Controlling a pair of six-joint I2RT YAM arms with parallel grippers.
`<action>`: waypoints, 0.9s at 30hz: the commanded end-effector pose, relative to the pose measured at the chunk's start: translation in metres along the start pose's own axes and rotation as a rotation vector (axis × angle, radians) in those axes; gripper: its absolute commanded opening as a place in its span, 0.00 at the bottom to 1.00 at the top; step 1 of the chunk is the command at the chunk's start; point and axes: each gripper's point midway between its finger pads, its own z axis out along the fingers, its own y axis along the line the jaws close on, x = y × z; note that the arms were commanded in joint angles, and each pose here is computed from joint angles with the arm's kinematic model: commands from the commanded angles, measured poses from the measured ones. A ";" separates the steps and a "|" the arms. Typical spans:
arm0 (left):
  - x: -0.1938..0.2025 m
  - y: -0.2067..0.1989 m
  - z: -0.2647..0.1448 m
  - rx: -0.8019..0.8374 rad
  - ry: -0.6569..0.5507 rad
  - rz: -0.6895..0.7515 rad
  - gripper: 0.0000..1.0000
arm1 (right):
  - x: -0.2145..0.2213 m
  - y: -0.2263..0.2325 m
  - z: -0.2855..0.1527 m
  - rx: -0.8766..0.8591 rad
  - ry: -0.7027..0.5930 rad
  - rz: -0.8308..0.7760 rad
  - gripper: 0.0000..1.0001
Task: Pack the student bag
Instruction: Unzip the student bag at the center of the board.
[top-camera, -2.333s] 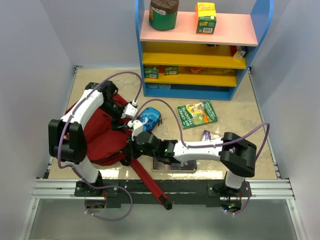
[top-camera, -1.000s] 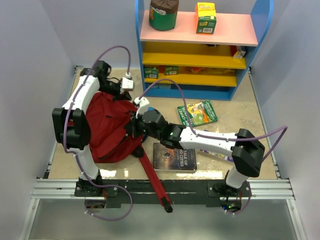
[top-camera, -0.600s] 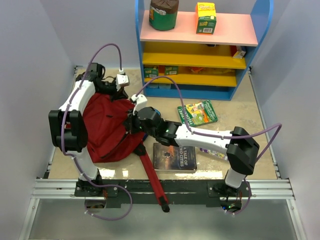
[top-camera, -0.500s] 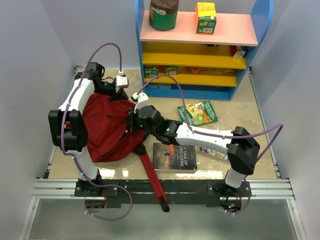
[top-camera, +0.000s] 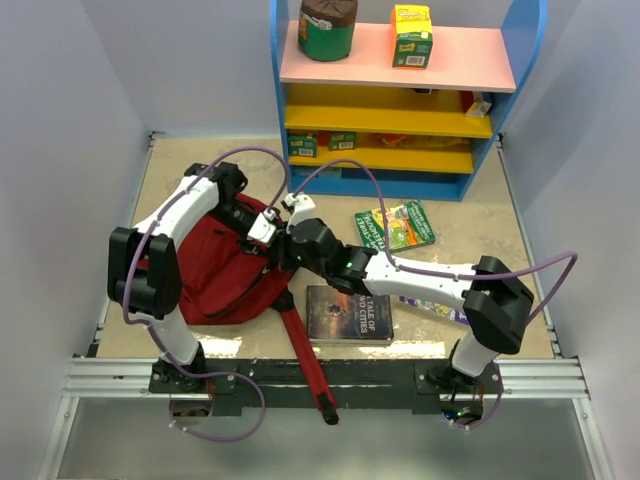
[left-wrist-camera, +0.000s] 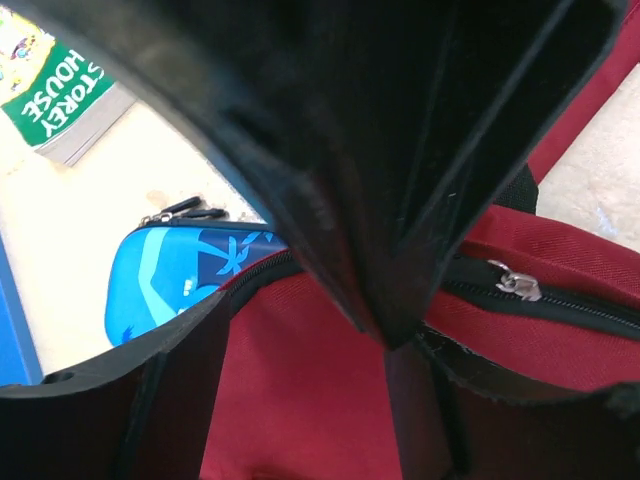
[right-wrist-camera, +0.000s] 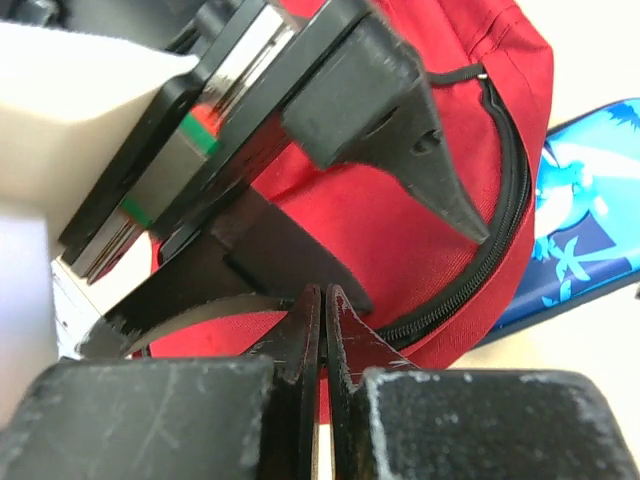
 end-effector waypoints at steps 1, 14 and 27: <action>-0.005 0.004 0.010 0.009 -0.065 0.132 0.67 | -0.009 0.021 -0.012 -0.074 -0.043 0.024 0.00; 0.034 -0.013 0.044 0.157 -0.039 0.094 0.67 | 0.046 0.007 -0.031 -0.116 -0.017 0.043 0.00; 0.037 0.024 0.045 0.056 -0.004 0.201 0.93 | 0.068 0.039 -0.039 -0.222 0.016 -0.014 0.00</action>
